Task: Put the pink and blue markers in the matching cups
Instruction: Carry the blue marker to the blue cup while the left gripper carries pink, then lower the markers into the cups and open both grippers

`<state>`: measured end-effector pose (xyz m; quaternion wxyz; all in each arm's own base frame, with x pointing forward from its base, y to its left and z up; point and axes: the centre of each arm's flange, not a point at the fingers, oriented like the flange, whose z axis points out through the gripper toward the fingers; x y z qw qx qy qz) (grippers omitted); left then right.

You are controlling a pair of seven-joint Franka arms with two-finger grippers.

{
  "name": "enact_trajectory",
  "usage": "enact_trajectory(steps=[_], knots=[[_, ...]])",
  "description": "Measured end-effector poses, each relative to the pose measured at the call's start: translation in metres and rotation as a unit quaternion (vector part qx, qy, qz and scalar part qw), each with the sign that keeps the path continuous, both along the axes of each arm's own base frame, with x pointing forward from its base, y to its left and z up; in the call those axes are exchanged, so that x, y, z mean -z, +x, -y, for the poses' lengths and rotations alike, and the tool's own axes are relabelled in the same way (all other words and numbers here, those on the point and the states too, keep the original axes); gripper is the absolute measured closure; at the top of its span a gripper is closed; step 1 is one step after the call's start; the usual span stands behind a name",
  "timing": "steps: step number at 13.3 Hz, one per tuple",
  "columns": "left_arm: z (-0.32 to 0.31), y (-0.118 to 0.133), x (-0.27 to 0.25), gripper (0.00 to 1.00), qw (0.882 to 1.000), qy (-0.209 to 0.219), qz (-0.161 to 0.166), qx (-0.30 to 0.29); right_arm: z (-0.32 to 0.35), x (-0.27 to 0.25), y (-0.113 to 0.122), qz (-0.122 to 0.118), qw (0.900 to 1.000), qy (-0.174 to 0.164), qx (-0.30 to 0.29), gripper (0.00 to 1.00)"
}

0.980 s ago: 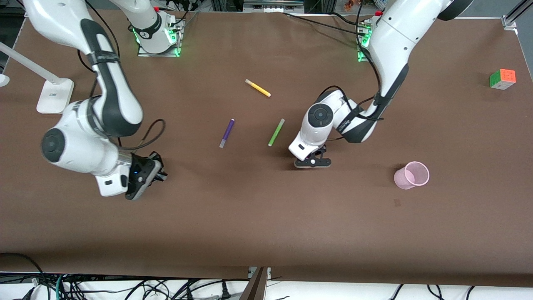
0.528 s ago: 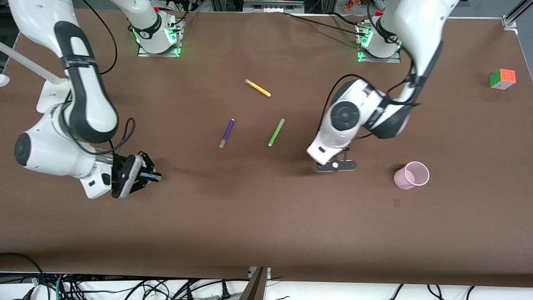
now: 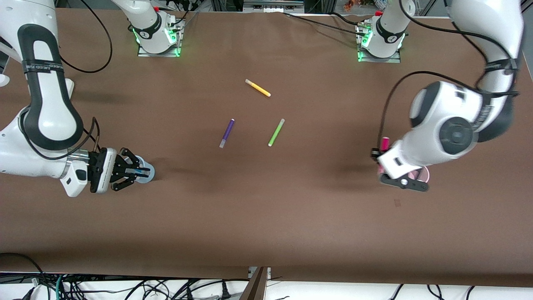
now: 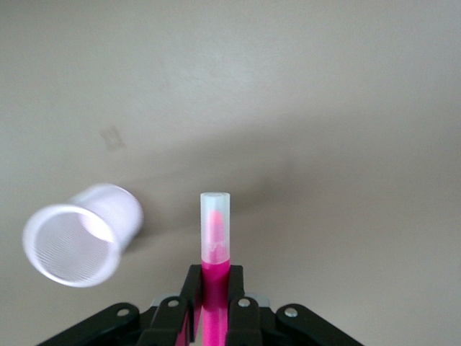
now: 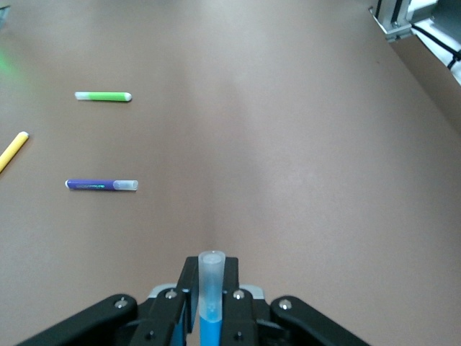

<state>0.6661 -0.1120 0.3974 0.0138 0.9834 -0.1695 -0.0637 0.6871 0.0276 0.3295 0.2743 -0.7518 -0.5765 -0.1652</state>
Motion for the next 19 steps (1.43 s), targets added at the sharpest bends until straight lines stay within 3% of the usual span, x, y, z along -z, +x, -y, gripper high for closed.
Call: enact_trajectory(steps=[3, 5, 7, 11, 12, 15, 17, 19], knots=[[-0.049, 0.013, -0.005, 0.82, 0.990, -0.025, 0.032, 0.134, 0.013, 0.010, -0.002, 0.004, 0.999, 0.030, -0.016, 0.83], [-0.071, 0.019, -0.008, 0.82, 0.971, -0.065, 0.058, 0.221, 0.022, 0.024, -0.004, 0.011, 0.998, 0.057, -0.028, 0.83], [-0.097, 0.022, -0.001, 0.82, 0.947, -0.132, 0.088, 0.279, 0.034, 0.037, -0.006, 0.013, 0.996, 0.076, -0.037, 0.83], [-0.174, 0.018, 0.056, 0.82, 0.886, -0.274, 0.155, 0.341, 0.055, 0.044, -0.012, 0.003, 0.995, 0.095, -0.041, 0.83], [-0.190, 0.016, 0.074, 0.82, 0.873, -0.294, 0.168, 0.350, 0.056, 0.045, -0.013, 0.002, 0.995, 0.096, -0.040, 0.77], [-0.211, 0.012, 0.121, 0.82, 0.835, -0.356, 0.216, 0.360, 0.059, 0.048, -0.013, -0.027, 0.995, 0.095, -0.010, 0.43], [-0.218, 0.000, 0.155, 0.82, 0.823, -0.392, 0.228, 0.343, 0.059, 0.043, -0.011, -0.063, 0.993, 0.089, 0.034, 0.17], [-0.224, -0.007, 0.167, 0.82, 0.816, -0.400, 0.234, 0.344, 0.055, 0.033, -0.007, -0.102, 0.988, 0.077, 0.082, 0.00]])
